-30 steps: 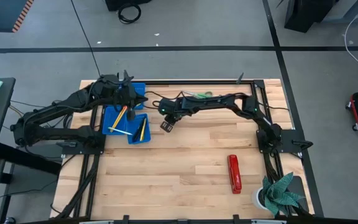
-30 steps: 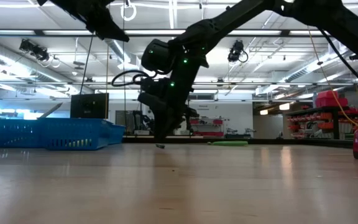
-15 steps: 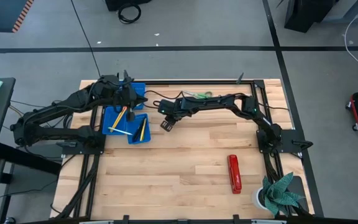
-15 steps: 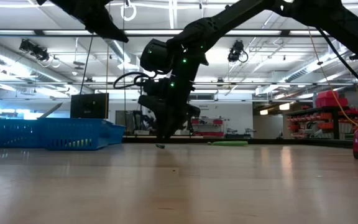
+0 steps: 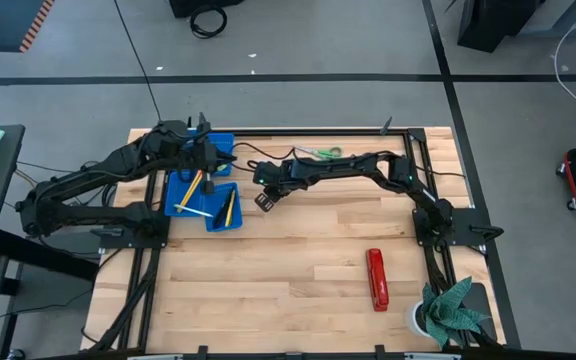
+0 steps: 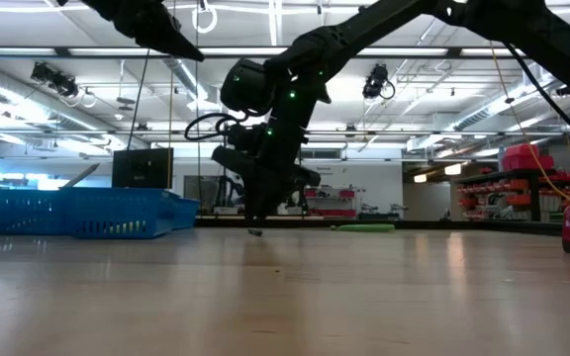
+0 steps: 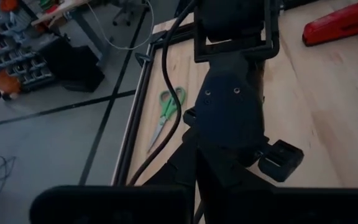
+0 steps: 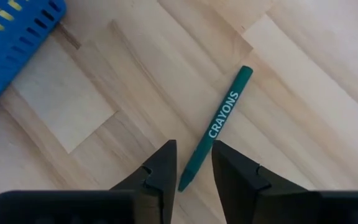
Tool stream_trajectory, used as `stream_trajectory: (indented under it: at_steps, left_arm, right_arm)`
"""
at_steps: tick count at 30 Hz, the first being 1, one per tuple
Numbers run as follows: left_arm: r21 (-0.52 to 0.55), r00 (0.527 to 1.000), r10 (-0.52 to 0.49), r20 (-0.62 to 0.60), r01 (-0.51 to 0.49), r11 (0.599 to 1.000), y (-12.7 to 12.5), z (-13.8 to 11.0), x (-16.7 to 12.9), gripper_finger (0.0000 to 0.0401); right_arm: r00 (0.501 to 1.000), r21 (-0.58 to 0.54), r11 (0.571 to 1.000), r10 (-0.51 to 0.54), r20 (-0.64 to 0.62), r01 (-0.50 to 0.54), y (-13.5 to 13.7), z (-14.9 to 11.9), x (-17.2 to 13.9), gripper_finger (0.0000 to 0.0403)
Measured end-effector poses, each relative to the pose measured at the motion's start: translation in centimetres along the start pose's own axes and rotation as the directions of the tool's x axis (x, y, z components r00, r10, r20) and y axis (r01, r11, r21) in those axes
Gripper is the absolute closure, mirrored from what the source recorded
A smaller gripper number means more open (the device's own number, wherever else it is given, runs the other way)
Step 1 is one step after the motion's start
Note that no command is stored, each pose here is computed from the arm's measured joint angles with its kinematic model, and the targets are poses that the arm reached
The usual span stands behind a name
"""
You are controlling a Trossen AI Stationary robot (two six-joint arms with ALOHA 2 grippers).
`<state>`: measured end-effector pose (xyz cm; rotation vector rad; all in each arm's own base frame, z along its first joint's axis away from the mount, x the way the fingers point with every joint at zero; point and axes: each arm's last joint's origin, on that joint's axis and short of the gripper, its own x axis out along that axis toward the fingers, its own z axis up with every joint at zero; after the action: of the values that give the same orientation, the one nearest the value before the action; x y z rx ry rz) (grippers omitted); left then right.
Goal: Sort crayons/erasers/pens/pencils in bins
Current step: Put the green crayon into the top left blue bin
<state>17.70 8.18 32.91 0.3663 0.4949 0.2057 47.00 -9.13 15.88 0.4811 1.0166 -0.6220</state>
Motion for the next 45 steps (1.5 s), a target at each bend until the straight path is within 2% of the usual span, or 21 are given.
stream_trajectory:
  at_steps: [13, 20, 25, 34, 45]
  left_arm:
    - [0.067, 1.000, 0.008, 0.014, -0.009, 0.998, 0.0, 0.1, -0.2, 0.0373]
    - [0.107, 1.000, 0.009, 0.014, -0.010, 0.994, 0.1, 0.1, -0.2, 0.0383]
    - [0.138, 1.000, 0.011, 0.018, -0.013, 0.990, 0.1, 0.2, -0.2, 0.0386]
    - [0.142, 0.999, 0.023, 0.040, -0.028, 0.989, 0.2, 0.4, -0.2, 0.0378]
    - [0.143, 0.999, 0.023, 0.041, -0.029, 0.989, 0.2, 0.4, -0.2, 0.0382]
  right_arm:
    - [0.999, 0.054, 0.998, -0.020, 0.033, 0.018, 0.6, -0.4, 0.1, 0.0297]
    - [0.999, 0.106, 0.994, -0.020, 0.040, 0.015, 0.2, -1.8, 1.7, 0.0297]
    - [0.998, 0.123, 0.992, -0.042, 0.052, 0.036, 0.0, -1.9, 1.8, 0.0297]
    - [0.998, 0.126, 0.991, -0.043, 0.056, 0.035, -0.1, -1.9, 1.8, 0.0299]
    - [0.996, 0.077, 0.995, -0.062, 0.065, 0.057, 0.0, -2.0, 1.8, 0.0360]
